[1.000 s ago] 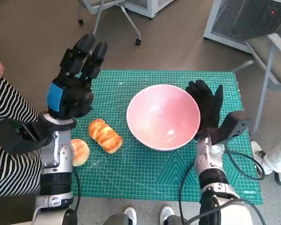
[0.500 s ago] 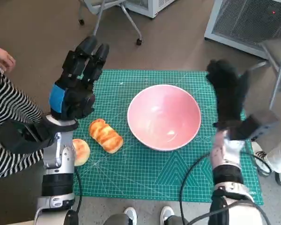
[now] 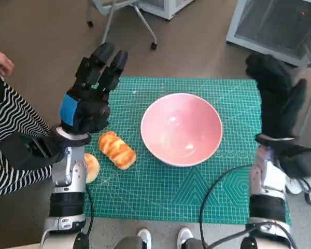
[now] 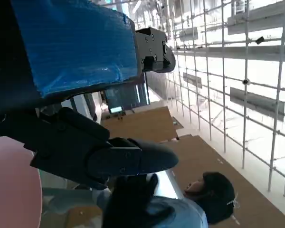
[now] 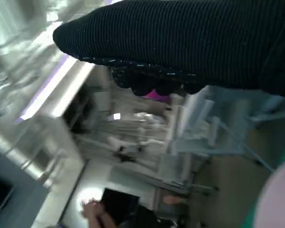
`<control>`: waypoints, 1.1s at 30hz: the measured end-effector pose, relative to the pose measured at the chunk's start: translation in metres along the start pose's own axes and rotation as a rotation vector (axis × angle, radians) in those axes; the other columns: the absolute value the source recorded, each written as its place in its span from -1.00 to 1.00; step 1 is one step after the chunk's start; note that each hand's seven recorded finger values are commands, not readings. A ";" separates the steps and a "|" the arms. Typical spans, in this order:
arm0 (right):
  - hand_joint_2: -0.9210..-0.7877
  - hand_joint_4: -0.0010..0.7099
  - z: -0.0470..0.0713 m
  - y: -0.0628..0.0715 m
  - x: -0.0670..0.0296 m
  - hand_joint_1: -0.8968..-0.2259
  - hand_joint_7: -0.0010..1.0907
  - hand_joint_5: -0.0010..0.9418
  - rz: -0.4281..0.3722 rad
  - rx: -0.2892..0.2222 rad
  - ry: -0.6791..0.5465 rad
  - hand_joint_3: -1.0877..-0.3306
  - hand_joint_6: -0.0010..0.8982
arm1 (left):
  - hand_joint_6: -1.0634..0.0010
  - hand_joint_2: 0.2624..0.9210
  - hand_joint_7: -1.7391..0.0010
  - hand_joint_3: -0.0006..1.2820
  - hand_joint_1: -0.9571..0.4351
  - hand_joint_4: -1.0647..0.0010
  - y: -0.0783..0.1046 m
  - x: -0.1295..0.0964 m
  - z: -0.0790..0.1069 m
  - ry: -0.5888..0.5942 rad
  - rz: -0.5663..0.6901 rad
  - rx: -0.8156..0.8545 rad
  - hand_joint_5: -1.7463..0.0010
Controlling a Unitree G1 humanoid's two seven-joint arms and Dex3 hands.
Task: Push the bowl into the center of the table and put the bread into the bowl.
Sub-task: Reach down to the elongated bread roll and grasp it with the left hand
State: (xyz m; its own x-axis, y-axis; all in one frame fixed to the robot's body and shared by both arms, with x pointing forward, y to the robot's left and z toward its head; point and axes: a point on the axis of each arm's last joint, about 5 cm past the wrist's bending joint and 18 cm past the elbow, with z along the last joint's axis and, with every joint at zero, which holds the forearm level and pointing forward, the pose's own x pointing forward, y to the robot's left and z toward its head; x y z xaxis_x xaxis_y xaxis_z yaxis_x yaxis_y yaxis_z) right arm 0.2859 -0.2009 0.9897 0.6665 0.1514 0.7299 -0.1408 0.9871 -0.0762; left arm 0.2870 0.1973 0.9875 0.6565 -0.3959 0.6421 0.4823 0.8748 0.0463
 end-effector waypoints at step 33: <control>-1.00 -0.58 0.028 0.001 -0.0055 -0.53 -0.12 -0.97 0.056 -0.056 -0.037 -0.09 -0.81 | 0.53 0.26 0.96 -0.99 0.35 0.80 0.040 0.020 0.092 0.654 -0.595 1.072 0.98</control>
State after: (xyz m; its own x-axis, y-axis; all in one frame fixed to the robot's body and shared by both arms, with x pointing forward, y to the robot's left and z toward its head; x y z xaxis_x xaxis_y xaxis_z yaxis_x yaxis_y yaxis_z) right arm 0.2620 -0.2025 1.0043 0.6310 0.2058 0.7480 -0.1353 0.9786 -0.1550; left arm 0.2658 0.2504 1.0729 0.8047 -0.5774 -0.1381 0.3019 0.1976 0.9326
